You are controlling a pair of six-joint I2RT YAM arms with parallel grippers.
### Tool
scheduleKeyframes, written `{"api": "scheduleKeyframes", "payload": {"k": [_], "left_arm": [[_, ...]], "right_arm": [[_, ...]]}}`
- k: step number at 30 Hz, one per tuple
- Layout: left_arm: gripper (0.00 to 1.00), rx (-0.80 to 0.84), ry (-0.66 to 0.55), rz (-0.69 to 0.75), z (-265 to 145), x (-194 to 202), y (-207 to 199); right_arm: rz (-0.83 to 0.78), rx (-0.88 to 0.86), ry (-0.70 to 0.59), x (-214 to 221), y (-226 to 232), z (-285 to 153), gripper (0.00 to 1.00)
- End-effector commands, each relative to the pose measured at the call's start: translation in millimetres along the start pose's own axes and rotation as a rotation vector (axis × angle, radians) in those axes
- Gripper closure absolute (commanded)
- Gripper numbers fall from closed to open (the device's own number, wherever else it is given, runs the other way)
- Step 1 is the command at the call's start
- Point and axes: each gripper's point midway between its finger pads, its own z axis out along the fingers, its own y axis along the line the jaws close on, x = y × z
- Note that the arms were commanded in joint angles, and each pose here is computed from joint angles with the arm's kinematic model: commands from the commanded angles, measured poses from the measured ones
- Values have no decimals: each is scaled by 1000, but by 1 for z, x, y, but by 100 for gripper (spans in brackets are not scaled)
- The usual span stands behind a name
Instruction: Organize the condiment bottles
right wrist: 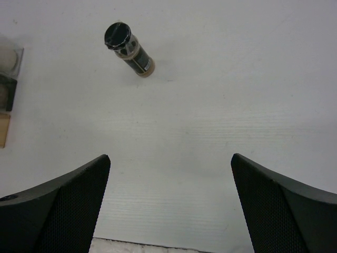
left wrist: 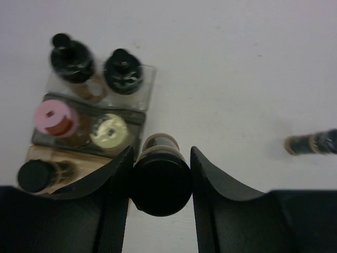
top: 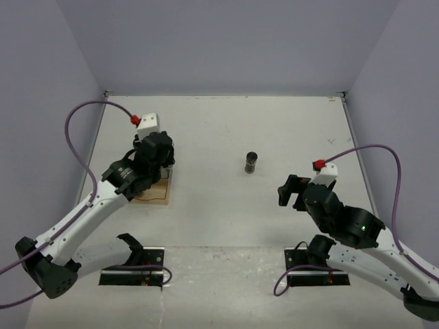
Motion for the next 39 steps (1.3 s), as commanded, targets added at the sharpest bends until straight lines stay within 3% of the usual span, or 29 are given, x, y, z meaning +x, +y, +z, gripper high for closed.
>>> {"api": "scheduleKeyframes", "payload": {"k": [1, 13, 25, 28, 31, 32, 35, 39], "left_arm": [[100, -218, 81, -13, 12, 38, 71], [100, -441, 96, -171, 30, 74, 136], [99, -515, 99, -203, 56, 110, 155], [92, -504, 101, -210, 58, 114, 153], [77, -499, 99, -218, 59, 116, 153], [64, -492, 97, -223, 59, 115, 152], [47, -461, 98, -223, 57, 114, 148], [37, -406, 93, -231, 56, 109, 140]], "right_arm": [[-1, -34, -8, -3, 10, 2, 1], [-18, -50, 8, -1, 14, 3, 1], [-40, -69, 28, 3, 19, 4, 1], [-50, -90, 36, 4, 23, 5, 1], [-55, -96, 39, 5, 25, 5, 1], [-58, -98, 41, 5, 25, 5, 1], [-62, -100, 44, 6, 26, 5, 1], [-66, -98, 48, 6, 27, 6, 1]]}}
